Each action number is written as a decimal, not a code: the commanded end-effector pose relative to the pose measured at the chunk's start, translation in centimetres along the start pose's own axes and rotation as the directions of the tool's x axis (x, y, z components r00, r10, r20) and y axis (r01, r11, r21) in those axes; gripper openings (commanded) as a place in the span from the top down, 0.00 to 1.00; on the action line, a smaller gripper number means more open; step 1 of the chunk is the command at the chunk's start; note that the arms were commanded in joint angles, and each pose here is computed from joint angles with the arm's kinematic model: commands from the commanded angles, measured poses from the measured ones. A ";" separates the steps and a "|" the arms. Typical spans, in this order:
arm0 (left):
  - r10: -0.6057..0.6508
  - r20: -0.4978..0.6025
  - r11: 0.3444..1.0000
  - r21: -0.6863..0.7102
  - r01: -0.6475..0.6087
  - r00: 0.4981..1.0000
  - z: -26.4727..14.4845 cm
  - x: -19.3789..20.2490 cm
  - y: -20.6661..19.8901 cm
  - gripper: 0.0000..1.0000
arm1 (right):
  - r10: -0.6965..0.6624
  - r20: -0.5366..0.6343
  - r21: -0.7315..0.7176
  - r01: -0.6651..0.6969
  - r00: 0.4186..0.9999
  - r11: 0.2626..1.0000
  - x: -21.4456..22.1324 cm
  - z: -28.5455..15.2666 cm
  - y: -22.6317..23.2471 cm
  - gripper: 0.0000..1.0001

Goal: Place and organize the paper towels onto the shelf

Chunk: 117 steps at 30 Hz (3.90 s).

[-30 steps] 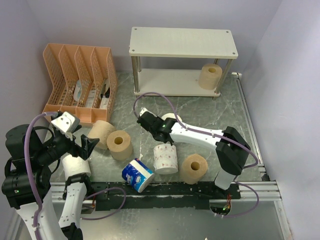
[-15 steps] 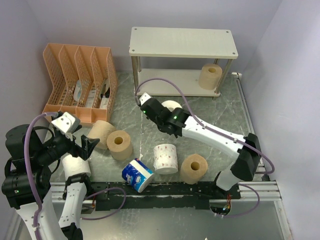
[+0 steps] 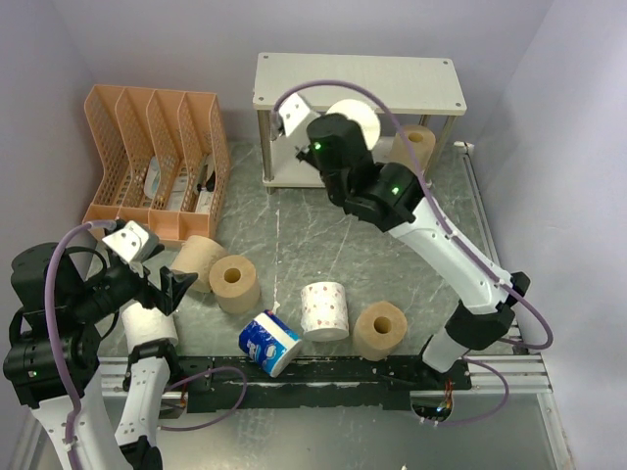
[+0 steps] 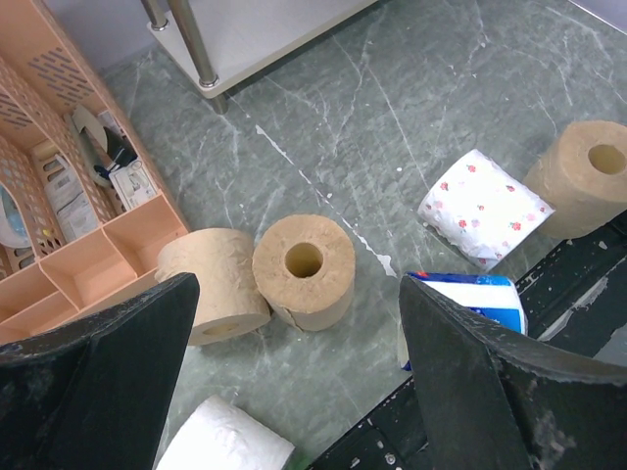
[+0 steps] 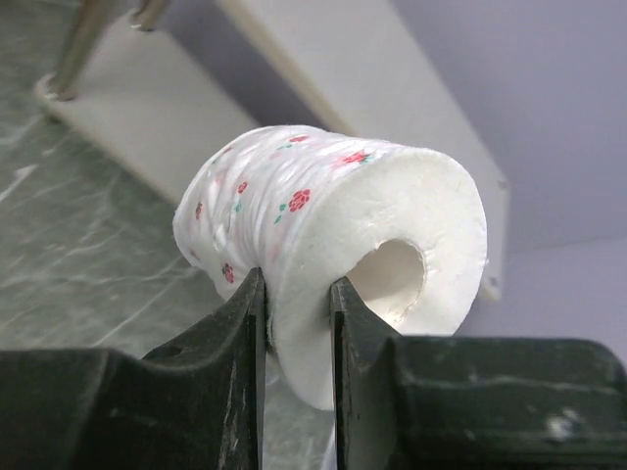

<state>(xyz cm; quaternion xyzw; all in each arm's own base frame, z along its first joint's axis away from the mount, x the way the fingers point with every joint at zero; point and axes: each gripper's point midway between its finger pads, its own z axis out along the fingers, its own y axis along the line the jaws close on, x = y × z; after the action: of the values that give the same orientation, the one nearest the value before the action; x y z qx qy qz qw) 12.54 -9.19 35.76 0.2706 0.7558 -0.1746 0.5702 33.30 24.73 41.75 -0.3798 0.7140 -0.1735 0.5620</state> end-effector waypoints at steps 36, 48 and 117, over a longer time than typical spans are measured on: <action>-0.005 -0.002 0.999 0.035 0.005 1.000 0.6 -0.2 0.2 0.05 | 0.241 -0.073 0.485 -0.177 0.968 0.856 9.6 10.4 -21.5 1.00; -0.011 -0.006 1.000 0.023 0.011 1.000 0.6 -0.1 0.4 0.05 | 0.227 -0.056 0.553 -0.159 0.972 0.818 9.9 12.3 -22.6 1.00; -0.074 -0.036 0.993 -0.092 0.070 0.997 1.3 0.8 3.2 0.05 | 0.542 0.374 -0.256 -0.478 0.752 0.840 -2.3 -0.4 -3.2 0.00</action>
<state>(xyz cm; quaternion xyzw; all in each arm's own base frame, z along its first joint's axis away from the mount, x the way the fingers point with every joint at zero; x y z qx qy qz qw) 15.09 -7.60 34.57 0.2290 0.7851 -0.1664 0.5509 39.96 24.08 50.84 -0.2415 0.5940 -0.0116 0.7673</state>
